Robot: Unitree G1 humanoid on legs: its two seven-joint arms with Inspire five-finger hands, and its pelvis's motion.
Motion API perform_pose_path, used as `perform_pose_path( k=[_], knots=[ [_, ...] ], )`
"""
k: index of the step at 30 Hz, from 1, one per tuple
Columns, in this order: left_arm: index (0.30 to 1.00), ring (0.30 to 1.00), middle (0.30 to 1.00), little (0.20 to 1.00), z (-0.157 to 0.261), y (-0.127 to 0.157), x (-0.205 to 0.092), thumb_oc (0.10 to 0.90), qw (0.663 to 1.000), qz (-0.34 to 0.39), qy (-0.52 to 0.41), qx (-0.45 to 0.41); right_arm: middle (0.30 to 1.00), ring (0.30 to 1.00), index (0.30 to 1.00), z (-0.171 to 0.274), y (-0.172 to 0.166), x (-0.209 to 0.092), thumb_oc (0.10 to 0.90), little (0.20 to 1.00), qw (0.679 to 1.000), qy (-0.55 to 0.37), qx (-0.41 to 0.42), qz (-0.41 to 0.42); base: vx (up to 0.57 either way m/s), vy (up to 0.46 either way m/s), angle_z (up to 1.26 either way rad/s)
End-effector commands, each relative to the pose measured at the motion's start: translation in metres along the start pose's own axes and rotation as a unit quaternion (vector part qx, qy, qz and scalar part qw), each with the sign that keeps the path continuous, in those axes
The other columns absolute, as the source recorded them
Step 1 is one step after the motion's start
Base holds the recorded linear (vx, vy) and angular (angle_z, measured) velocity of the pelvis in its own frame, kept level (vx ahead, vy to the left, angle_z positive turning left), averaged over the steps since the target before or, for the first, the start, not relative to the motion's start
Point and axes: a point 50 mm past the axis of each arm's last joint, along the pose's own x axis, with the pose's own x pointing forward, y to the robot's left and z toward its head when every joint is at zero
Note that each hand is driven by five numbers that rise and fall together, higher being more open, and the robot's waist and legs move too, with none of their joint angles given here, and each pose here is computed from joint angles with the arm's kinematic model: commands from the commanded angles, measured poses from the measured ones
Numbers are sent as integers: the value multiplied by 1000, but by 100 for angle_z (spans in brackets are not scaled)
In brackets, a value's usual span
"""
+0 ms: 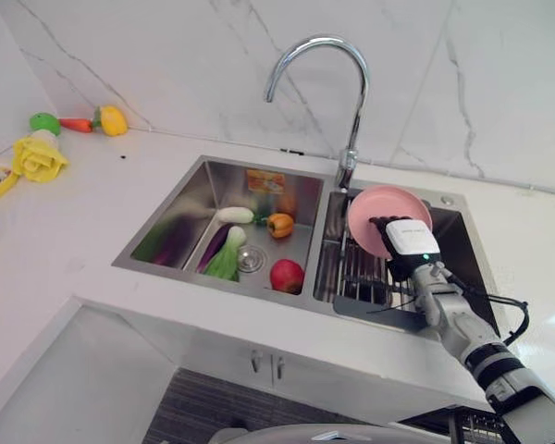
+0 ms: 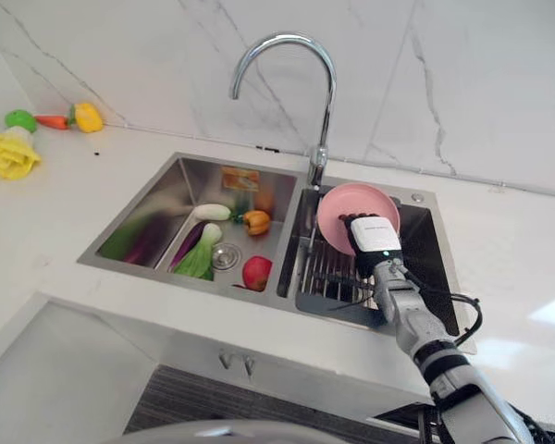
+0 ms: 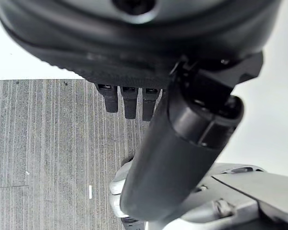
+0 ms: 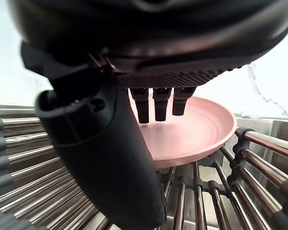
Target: Place the dishes in the dishwasher.
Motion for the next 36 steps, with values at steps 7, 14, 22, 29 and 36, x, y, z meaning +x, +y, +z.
perform_pose_path(
  k=[7,14,22,29,36],
  knots=[
    [900,900,900,900,17,1,2,800,999,7,-20,40,900,900,900,-1,-49,40,800,900,992,14,-39,-123,3,1,3],
    [900,900,900,900,16,1,2,800,998,7,-21,51,300,300,300,-6,-61,44,400,300,987,32,-23,-159,4,-1,2],
    [900,900,900,900,17,-6,2,800,998,2,-25,50,300,300,300,-11,-81,45,400,300,976,43,-8,-212,0,0,0],
    [900,900,900,900,14,-12,1,800,999,-5,-20,49,300,300,300,-6,-104,45,400,300,964,23,16,-265,-4,1,4],
    [900,900,900,900,15,-11,1,800,999,-2,-19,39,300,300,300,-5,-121,42,400,300,952,18,46,-301,1,1,-3]
  ],
)
